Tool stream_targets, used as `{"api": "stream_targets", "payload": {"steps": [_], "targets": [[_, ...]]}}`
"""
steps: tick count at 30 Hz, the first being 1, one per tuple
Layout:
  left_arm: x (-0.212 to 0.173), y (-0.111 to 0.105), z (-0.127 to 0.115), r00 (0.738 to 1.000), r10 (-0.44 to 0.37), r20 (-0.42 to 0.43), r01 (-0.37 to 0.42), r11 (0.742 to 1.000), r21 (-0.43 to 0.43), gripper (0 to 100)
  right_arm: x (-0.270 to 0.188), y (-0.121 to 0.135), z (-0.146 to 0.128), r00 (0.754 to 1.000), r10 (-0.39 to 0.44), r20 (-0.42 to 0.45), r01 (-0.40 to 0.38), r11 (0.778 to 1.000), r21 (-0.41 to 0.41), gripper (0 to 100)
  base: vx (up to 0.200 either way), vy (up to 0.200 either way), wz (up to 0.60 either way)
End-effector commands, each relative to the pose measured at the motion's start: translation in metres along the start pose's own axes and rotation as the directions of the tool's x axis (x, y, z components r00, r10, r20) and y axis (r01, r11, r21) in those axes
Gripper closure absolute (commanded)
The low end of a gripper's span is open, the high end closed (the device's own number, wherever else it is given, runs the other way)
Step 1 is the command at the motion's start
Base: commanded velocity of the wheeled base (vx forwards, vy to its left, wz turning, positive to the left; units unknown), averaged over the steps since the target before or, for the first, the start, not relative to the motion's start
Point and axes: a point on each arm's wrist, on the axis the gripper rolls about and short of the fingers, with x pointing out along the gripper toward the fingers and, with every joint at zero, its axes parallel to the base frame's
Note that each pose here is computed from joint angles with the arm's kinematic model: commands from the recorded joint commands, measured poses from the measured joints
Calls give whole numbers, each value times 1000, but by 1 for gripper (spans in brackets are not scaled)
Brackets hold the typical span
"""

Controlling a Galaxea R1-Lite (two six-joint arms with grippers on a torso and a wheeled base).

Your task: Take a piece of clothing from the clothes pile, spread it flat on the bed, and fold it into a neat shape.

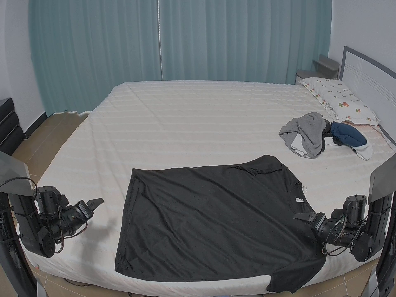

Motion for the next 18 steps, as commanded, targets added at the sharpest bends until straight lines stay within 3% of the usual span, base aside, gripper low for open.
{"api": "stream_targets", "payload": {"steps": [1,8,11,18], "targets": [[31,-21,19,998,-65,24,64,998,28,0,3,-2,-1,1000,-3,-2,3,1000,-1,0,0,0,0],[99,-48,27,995,-76,-63,76,997,-10,0,6,0,-1,1000,5,-4,-5,1000,-6,0,0,0,0],[125,-57,39,995,-90,-47,89,996,-16,0,9,-3,-4,1000,-8,-18,8,1000,-7,0,0,0,0],[186,-65,41,991,-122,-56,119,991,-63,0,10,-1,-11,999,-10,-47,9,1000,-18,0,0,0,0]]}}
